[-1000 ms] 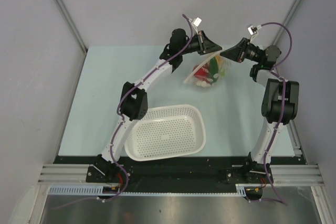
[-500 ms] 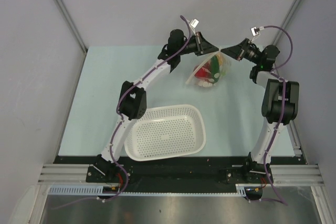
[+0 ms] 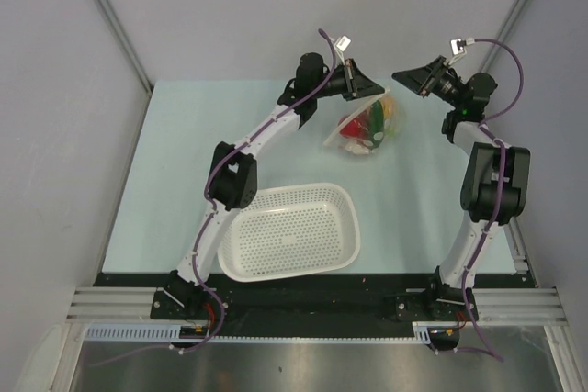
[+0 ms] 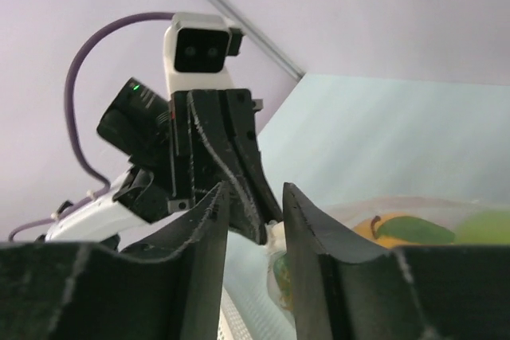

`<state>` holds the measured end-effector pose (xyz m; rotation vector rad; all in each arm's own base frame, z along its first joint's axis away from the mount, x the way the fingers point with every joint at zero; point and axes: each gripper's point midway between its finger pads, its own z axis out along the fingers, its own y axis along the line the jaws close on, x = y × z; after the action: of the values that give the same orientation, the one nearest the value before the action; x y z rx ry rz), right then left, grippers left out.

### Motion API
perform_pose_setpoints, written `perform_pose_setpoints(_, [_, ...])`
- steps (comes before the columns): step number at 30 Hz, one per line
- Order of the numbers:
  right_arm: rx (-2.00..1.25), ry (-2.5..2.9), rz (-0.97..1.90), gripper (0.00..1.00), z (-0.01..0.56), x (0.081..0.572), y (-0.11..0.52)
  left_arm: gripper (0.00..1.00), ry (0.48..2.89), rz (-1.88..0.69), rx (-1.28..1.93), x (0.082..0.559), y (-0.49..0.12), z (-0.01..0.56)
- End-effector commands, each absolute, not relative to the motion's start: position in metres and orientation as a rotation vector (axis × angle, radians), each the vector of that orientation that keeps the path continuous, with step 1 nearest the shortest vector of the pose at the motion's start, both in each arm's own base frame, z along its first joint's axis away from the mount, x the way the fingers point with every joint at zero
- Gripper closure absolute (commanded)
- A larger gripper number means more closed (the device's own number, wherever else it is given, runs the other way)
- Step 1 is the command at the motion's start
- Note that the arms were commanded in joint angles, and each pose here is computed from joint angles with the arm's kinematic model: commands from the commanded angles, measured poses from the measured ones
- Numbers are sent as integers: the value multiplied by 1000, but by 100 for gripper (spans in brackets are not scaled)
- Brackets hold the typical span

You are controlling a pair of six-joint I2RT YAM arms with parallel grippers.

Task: Open the zip-top bag and remove the fake food

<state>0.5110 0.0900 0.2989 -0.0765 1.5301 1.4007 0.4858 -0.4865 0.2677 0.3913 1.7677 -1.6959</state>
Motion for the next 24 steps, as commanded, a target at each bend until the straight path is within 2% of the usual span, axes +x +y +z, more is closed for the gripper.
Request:
perform_pose_setpoints(1, [-246,1503,1415,60,311,495,88,100,1636,-1724,464,471,-475,326])
perform_pose_setpoints(6, [-276,1522,1464,55,300,494,99,100,1614,-1734,471,469,-473,333])
perform_pose_setpoints(13, [-280,1520,1490,57,291,497,110,100,1607,-1744,480,468,-474,333])
perform_pose_setpoints(19, [-299,1481,1549,69,295,491,120,100,1608,-1740,467,471,-473,332])
perform_pose_setpoints(23, [-264,1469,1588,86,291,487,121,100,1601,-1747,454,474,-472,333])
perform_pose_setpoints(24, [-254,1470,1597,86,291,487,121,100,1599,-1748,454,473,-471,335])
